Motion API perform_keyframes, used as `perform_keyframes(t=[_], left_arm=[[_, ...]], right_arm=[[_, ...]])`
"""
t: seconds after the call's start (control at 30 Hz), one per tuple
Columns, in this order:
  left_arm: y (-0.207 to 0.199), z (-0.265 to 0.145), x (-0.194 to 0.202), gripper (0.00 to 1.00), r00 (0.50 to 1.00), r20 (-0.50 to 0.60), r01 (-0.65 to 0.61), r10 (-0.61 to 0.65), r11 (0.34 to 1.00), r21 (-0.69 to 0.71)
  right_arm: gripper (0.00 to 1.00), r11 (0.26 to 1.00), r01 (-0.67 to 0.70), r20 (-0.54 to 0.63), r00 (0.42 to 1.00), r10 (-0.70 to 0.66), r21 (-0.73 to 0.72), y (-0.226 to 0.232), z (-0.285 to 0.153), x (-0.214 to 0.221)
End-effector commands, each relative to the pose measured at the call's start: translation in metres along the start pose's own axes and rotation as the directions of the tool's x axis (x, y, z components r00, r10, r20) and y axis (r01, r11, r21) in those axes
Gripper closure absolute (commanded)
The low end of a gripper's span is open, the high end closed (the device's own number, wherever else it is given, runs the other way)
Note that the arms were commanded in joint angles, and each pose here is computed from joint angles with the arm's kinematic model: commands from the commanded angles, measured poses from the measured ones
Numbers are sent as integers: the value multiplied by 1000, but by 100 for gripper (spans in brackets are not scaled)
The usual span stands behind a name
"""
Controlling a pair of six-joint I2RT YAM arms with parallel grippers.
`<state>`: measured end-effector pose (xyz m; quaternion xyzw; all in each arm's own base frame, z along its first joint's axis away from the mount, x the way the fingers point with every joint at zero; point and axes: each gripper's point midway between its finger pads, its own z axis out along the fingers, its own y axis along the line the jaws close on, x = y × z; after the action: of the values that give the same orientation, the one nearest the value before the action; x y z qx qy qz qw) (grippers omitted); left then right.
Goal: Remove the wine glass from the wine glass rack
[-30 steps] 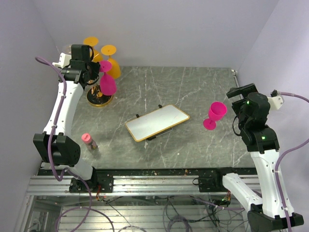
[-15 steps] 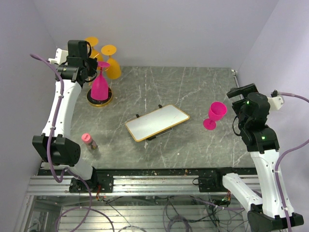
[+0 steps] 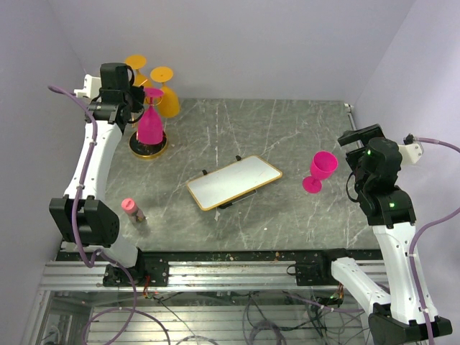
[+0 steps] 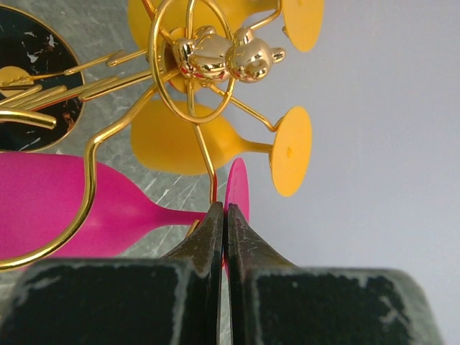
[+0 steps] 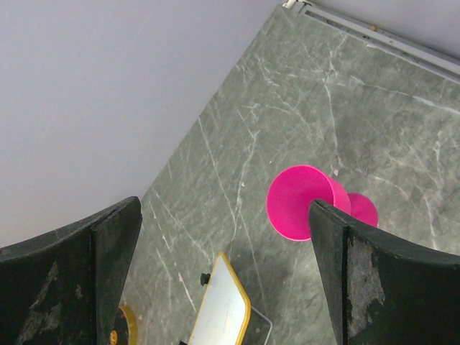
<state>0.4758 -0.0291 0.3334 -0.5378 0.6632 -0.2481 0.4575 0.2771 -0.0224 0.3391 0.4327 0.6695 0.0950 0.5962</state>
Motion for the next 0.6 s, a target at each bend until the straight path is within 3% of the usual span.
perform_keyframes(t=[0.0,0.3,0.57], left_arm=[[-25,-13,-21,93,999,37,36,-40,993,109],[-12,-18,-47,93,990,82,105,-115,988,115],[-16,-43,-43,93,991,15,126,-131,976,176]], right_arm=[[0,1000,-5,21,1000,4,11,-2,1,-3],[0,1000,-8,13,1000,8,11,0,2,-2],[0,1000,0,-14,1000,-1,-26,7,1,3]])
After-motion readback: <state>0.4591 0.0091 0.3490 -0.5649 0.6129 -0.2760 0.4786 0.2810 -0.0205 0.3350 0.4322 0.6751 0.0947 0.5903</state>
